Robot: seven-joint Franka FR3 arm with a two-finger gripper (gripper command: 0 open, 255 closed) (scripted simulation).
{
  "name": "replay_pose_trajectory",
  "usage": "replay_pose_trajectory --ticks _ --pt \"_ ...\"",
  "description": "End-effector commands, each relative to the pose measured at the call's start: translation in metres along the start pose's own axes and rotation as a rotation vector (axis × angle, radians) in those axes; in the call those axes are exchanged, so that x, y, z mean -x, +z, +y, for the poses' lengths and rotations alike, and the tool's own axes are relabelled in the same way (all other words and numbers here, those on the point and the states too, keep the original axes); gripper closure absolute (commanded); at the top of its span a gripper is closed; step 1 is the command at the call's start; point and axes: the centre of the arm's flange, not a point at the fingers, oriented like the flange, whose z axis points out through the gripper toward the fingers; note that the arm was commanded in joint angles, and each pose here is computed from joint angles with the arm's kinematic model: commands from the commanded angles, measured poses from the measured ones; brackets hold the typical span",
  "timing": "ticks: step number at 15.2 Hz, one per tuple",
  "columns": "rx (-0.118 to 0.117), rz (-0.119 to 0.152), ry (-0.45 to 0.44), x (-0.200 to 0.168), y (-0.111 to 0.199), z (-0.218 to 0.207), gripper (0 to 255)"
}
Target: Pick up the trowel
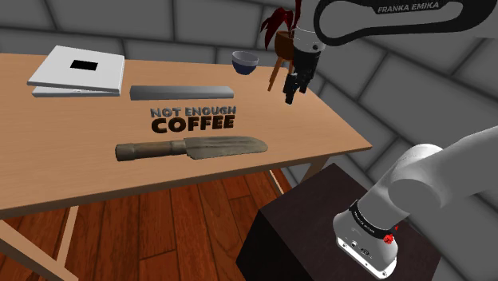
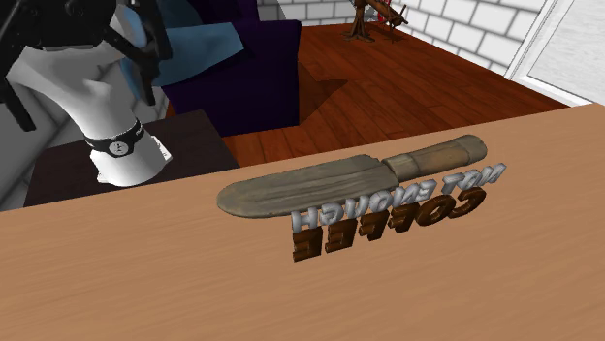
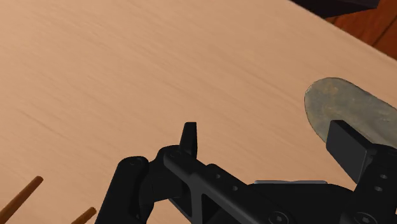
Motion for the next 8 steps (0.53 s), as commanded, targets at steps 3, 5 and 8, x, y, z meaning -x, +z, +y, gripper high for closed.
replay_pose_trajectory --ticks 3,5,8 --pt "0.003 0.040 -0.119 -0.036 0.012 -0.032 0" --pt "0.004 0.059 -0.178 -0.052 0.017 -0.049 0" --pt "0.007 0.088 -0.267 -0.074 0.025 -0.077 0"
